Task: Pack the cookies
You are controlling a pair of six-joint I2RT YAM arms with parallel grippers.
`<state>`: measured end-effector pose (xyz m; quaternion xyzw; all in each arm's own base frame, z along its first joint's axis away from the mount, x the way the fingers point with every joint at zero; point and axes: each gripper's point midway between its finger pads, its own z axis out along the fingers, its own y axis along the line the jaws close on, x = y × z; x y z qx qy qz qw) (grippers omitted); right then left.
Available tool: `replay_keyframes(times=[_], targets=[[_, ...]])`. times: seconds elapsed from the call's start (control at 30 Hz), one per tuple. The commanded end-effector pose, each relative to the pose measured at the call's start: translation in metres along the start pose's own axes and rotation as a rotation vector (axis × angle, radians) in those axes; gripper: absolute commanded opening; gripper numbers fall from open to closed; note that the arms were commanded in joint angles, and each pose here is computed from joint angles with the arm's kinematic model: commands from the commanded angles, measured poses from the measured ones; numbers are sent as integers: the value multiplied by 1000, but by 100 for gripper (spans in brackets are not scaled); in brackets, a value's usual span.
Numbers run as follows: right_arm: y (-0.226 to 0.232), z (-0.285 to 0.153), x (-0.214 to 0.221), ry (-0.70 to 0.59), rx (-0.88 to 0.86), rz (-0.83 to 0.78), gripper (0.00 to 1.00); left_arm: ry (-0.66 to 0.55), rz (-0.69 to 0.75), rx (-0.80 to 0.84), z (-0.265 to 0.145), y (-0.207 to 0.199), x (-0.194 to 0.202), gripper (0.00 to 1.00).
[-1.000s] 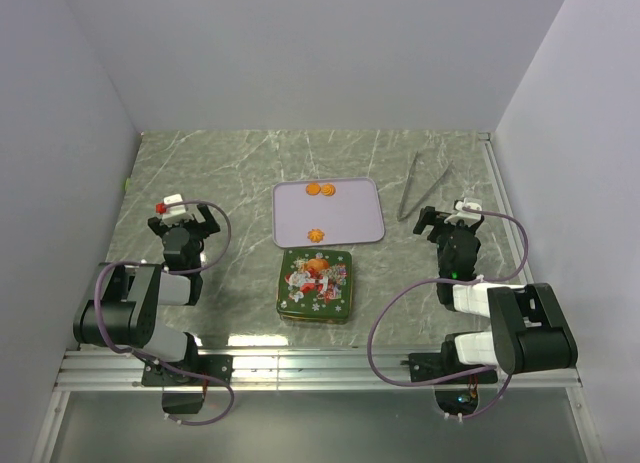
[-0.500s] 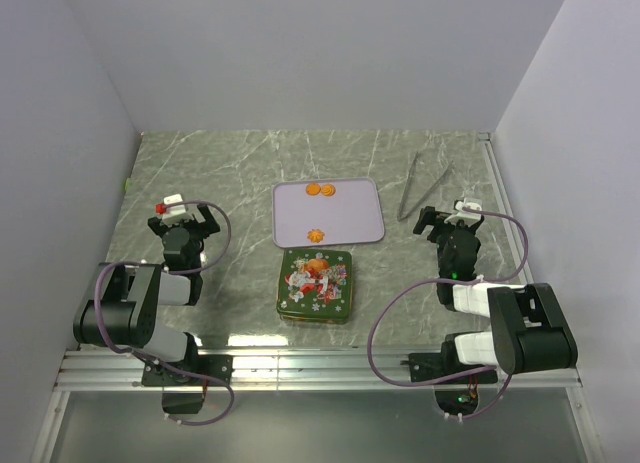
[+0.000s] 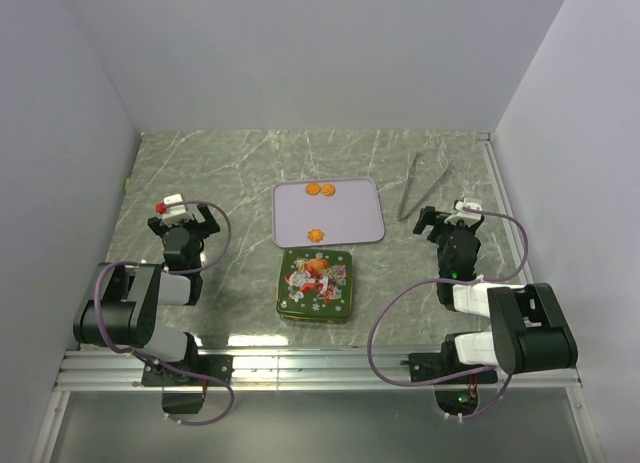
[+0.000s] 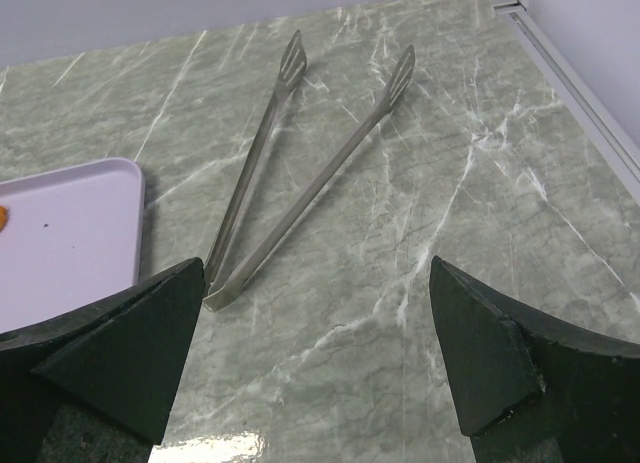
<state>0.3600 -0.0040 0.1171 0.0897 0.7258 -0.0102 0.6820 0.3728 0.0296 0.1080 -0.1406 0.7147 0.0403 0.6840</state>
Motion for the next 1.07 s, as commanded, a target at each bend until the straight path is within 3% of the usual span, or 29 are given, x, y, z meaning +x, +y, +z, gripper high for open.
replay_keyframes(times=[0.0, 1.03], targets=[[1, 4, -24, -83, 1, 14, 100, -70, -31, 26, 2, -6, -19, 99], [1, 3, -24, -81, -3, 15, 100, -68, -29, 26, 2, -7, -19, 99]])
